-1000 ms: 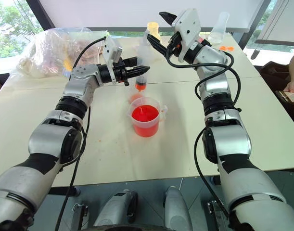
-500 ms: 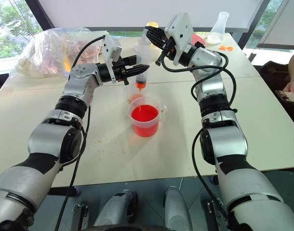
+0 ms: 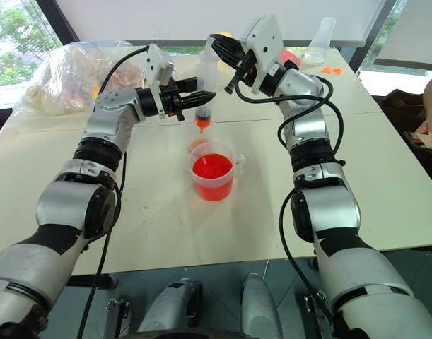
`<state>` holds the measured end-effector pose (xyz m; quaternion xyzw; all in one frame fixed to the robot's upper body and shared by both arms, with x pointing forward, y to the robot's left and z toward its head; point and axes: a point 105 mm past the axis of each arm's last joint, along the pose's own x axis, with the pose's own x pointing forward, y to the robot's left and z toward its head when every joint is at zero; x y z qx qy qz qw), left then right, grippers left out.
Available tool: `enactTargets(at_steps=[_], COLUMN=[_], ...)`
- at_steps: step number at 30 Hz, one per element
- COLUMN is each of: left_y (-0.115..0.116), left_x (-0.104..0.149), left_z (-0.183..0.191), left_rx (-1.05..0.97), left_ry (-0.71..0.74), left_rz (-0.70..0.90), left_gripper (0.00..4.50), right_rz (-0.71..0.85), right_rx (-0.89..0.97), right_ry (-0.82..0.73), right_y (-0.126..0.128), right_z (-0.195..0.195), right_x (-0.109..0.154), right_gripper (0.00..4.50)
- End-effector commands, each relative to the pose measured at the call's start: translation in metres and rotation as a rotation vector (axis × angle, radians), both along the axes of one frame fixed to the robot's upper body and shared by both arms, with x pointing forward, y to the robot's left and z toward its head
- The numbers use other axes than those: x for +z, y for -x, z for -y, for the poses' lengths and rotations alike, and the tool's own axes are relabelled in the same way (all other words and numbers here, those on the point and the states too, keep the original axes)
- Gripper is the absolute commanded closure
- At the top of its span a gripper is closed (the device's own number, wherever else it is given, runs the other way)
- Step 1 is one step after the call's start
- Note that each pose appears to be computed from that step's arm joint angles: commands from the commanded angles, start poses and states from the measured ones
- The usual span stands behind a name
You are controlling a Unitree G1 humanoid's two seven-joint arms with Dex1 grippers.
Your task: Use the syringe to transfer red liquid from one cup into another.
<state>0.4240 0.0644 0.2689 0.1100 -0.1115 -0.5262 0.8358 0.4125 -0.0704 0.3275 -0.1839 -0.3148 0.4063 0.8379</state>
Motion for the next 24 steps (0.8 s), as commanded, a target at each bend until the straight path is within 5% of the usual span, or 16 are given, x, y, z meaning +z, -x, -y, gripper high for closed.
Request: enactTargets(at_steps=[1, 24], left_y=[0.01, 0.014], left_x=[0.035, 0.049], left_z=[-0.002, -0.007], left_rx=[-0.029, -0.007], left_ry=[0.067, 0.137], left_rz=[0.092, 0.092], left_gripper=[3.03, 3.03], right_rz=[-0.003, -0.139], right_rx=[0.03, 0.124], right_ry=[-0.015, -0.017], right_y=[0.004, 0.01], right_z=[-0.007, -0.036], right_x=[0.0, -0.043], right_gripper=[4.48, 4.48])
